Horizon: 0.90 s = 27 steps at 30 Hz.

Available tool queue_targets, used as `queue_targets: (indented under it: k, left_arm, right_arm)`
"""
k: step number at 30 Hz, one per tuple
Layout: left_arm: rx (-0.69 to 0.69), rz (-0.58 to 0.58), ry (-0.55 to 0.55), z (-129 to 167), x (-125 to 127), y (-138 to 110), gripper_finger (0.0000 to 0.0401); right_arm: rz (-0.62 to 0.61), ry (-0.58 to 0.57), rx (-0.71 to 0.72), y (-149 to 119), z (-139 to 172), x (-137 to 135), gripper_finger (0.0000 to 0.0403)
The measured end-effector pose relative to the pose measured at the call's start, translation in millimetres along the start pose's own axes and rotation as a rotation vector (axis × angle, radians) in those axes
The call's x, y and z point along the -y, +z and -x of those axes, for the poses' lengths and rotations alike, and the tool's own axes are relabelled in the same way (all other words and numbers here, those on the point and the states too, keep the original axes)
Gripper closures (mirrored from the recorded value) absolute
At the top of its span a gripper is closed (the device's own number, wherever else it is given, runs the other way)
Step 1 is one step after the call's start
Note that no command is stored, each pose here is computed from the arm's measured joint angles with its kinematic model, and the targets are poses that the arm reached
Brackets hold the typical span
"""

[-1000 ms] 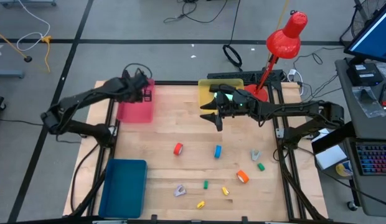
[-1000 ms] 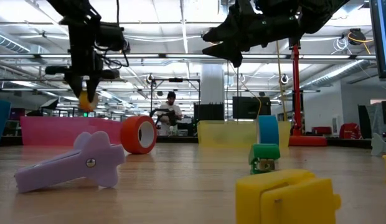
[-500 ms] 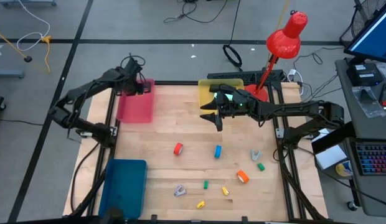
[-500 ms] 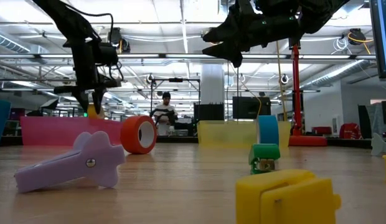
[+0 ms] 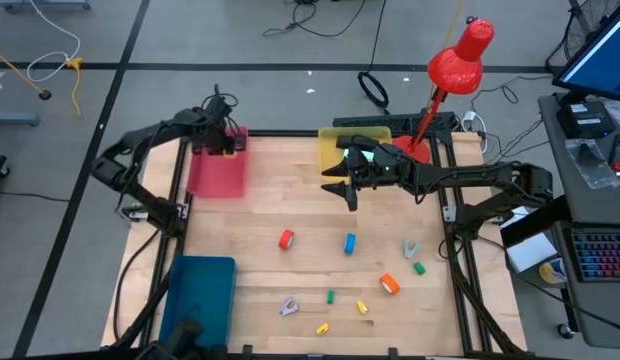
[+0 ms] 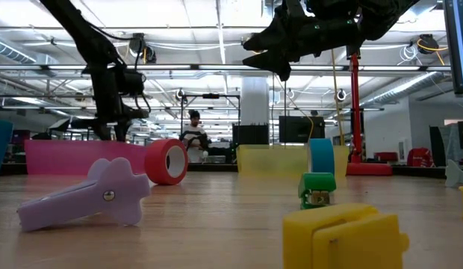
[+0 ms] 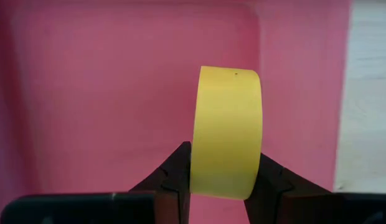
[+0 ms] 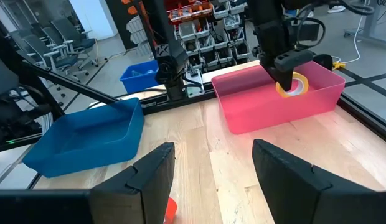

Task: Pick and place Stapler, Stapler remover, tape
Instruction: Put the yellow tape into the pink bin

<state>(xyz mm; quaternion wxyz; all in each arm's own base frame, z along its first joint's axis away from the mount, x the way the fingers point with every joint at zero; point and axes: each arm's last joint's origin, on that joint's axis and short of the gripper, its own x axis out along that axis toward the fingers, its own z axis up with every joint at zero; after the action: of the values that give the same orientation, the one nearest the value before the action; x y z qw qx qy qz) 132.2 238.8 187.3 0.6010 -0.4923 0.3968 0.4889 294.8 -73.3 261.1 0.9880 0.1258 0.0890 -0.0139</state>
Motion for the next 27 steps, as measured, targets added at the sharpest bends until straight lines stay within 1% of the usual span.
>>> queue_targets:
  k: [3, 6, 9, 12, 14, 19, 27]
  left_arm:
    - [-0.026, -0.002, -0.005, -5.7, -4.2, 2.5, 0.03]
    - [-0.041, -0.008, -0.041, -6.4, -7.2, 4.6, 0.03]
    - [-0.037, -0.005, -0.063, -6.2, -9.6, 7.2, 0.03]
    - [-0.031, -0.014, -0.109, -5.7, -11.7, 10.4, 0.03]
    - [-0.027, -0.006, -0.116, -5.4, -12.9, 11.7, 0.03]
    - [-0.024, -0.01, -0.119, -5.4, -12.7, 12.1, 0.03]
    - [-0.012, -0.03, -0.079, -7.3, -9.1, 10.4, 0.03]
  right_arm:
    - [0.0, 0.0, 0.0, 0.0, 0.0, 0.0, 0.0195]
    - [0.0, 0.0, 0.0, 0.0, 0.0, 0.0, 0.0195]
    - [-0.001, -0.001, -0.001, -0.1, 0.0, 0.0, 0.0195]
    - [-0.001, -0.003, 0.0, -0.1, 0.0, 0.1, 0.0195]
    - [-0.005, -0.022, 0.003, 0.0, 0.0, 0.6, 0.0195]
    - [-0.016, -0.028, 0.005, 0.1, 0.0, 0.9, 0.0195]
    - [-0.019, -0.027, 0.006, 0.2, 0.0, 0.9, 0.0195]
